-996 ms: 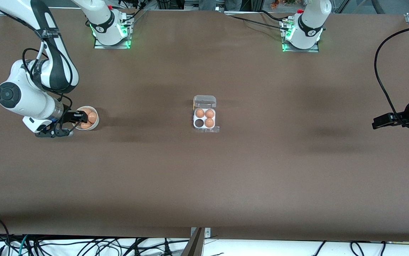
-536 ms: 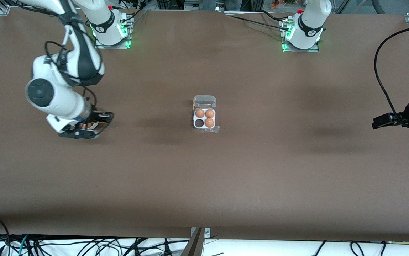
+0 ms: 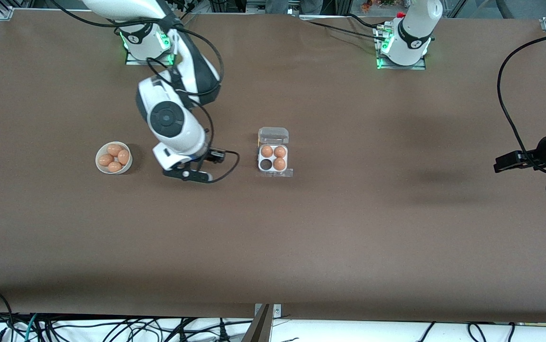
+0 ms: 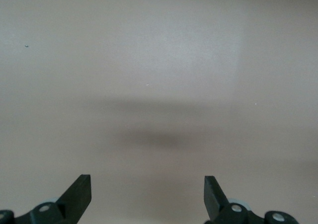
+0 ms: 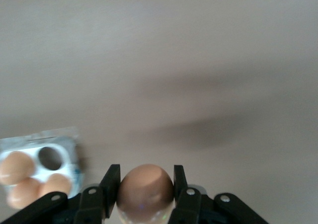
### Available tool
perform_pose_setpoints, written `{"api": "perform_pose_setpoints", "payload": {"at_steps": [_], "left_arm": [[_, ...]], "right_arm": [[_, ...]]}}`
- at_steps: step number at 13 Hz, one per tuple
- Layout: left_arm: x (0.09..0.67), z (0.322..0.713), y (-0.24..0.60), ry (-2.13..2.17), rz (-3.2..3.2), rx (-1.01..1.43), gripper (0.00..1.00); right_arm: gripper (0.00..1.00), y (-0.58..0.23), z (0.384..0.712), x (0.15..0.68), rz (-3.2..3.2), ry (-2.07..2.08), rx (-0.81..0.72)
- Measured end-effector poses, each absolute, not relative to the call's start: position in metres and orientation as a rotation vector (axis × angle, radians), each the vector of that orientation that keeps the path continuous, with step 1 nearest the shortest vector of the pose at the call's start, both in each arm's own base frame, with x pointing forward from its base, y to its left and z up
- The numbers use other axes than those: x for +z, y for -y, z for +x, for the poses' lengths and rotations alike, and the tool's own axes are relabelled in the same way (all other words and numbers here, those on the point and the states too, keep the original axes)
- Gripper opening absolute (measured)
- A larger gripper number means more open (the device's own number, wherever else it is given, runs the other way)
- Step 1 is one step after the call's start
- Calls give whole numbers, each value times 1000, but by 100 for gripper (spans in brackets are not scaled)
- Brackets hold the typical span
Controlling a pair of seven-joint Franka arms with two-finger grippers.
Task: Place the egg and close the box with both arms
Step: 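Carry the egg with the right gripper to the clear carton, then lower the egg into the carton slot while the left gripper approaches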
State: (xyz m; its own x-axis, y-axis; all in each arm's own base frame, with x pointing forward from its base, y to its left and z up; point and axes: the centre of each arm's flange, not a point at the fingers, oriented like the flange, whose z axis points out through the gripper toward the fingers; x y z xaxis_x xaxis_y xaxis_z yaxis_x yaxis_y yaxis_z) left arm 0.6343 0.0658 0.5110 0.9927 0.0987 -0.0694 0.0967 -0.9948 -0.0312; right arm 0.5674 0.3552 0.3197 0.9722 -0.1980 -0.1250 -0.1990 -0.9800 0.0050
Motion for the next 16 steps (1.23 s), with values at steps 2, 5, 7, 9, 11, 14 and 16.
{"api": "perform_pose_setpoints", "payload": {"at_steps": [2,5,7,9,11,14,16], "left_arm": [[511,634,-65,150,-3108,110,100],[511,635,-63,145,-3109,111,100],[510,635,-63,144,-3109,113,100],[510,635,-62,143,-3109,114,100],[510,635,-61,140,-3110,114,100],[509,636,-57,130,-3111,116,100],[505,638,-48,107,-3112,124,100]], "right_arm": [[48,-390,567,310,-3092,-355,194],[48,-441,562,295,-3087,-393,166],[48,-462,558,286,-3088,-384,157],[48,-473,554,274,-3095,-368,160],[48,-479,551,264,-3096,-356,153],[48,-483,547,255,-3102,-344,164],[48,-488,543,249,-3103,-332,169]]}}
